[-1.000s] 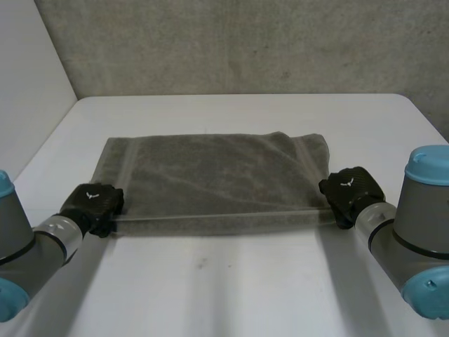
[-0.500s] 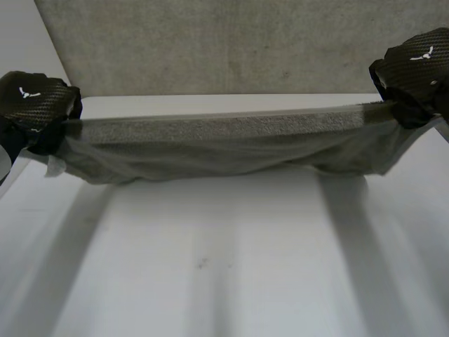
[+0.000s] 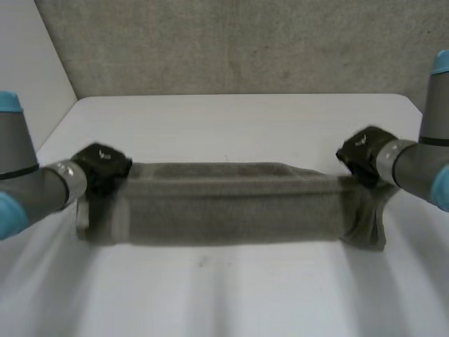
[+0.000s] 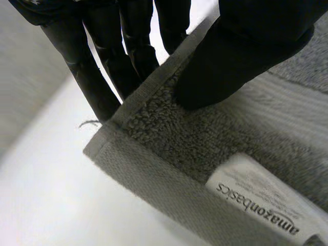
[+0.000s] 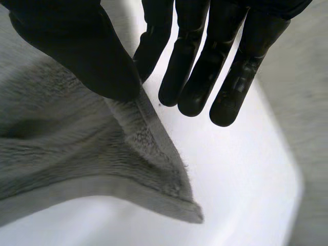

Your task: Fold the towel.

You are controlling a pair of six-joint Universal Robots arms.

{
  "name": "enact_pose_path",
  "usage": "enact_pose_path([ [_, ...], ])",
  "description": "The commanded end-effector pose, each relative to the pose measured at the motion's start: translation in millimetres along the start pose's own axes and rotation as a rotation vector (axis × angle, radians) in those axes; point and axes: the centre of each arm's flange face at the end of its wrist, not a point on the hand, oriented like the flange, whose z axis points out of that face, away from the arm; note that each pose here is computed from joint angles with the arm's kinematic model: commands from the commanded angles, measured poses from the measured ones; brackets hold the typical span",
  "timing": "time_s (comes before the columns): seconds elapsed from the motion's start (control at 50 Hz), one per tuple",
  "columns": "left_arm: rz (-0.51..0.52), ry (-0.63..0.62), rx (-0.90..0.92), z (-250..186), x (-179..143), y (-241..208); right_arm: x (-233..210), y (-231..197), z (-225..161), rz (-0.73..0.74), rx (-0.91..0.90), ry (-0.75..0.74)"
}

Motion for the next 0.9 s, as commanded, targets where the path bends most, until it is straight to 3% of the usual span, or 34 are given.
enact_pose_path([
  [0.02, 0.142, -0.384, 0.549, 17, -49, -93, 77, -79, 11, 0.004, 0.444, 0.563],
  [0.04, 0.142, -0.385, 0.551, 17, -49, -93, 77, -80, 11, 0.004, 0.445, 0.565],
  [0.08, 0.165, -0.555, 0.840, -11, -68, -142, 110, -115, -25, 0.026, 0.679, 0.819],
  [0.1, 0.165, -0.555, 0.841, -11, -68, -142, 110, -115, -25, 0.026, 0.680, 0.820],
  [0.12, 0.154, -0.618, 0.973, -31, -78, -162, 122, -125, -42, 0.032, 0.772, 0.918],
  [0.14, 0.154, -0.619, 0.974, -31, -78, -162, 126, -130, -53, 0.032, 0.826, 0.971],
  [0.2, 0.087, -0.629, 1.086, -54, -87, -176, 125, -130, -59, 0.032, 0.834, 0.979],
  [0.3, -0.051, -0.484, 0.949, -39, -77, -150, 96, -106, -44, 0.027, 0.653, 0.772],
  [0.48, -0.125, -0.371, 0.663, -9, -53, -81, 37, -51, -14, 0.032, 0.387, 0.474],
  [0.62, -0.192, -0.153, 0.373, 13, 2, -4, -34, 10, 20, 0.023, 0.220, 0.195],
  [0.74, -0.154, -0.119, 0.247, 15, 14, 31, -63, 35, 33, 0.040, 0.156, 0.087],
  [0.9, -0.102, -0.134, 0.177, 10, 12, 53, -71, 44, 26, 0.235, 0.103, -0.007],
])
